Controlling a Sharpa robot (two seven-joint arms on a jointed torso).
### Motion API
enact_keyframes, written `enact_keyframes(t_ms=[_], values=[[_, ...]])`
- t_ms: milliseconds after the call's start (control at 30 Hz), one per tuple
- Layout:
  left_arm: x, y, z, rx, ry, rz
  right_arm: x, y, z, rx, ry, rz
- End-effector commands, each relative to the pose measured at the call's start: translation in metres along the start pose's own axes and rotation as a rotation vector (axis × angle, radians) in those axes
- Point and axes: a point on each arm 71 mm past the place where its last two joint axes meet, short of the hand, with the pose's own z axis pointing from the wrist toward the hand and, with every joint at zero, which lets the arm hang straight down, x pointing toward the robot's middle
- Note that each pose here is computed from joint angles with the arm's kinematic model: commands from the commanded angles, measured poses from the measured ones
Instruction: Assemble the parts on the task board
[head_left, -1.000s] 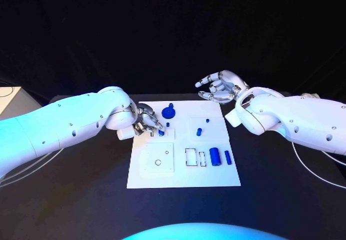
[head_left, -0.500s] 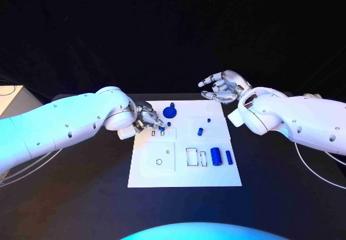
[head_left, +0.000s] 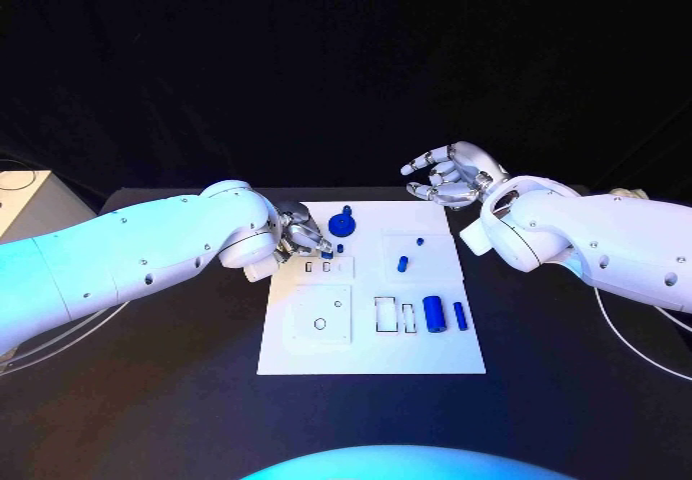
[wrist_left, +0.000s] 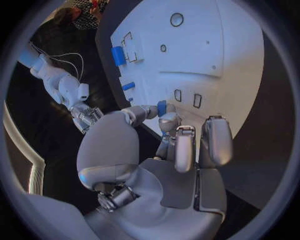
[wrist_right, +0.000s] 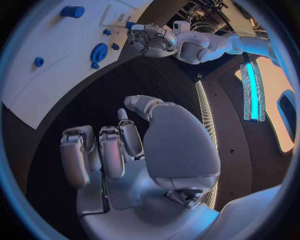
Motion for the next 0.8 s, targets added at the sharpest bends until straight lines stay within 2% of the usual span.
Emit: enact_keyframes(t_ms=[33, 367, 800], values=[[0.0002, -0.0018, 0.0018, -0.004, -0.021, 0.046, -0.0003, -0.0008, -0.0001, 0.001, 0.004, 0.0], [0.0037, -0.0015, 0.0061, -0.034, 0.025, 0.099, 0.0001, -0.0011, 0.0001, 0.004, 0.009, 0.001], [0.0068, 0.0008, 0.0108, -0.056, 0.052, 0.127, 0.0002, -0.001, 0.0001, 0.002, 0.01, 0.001]])
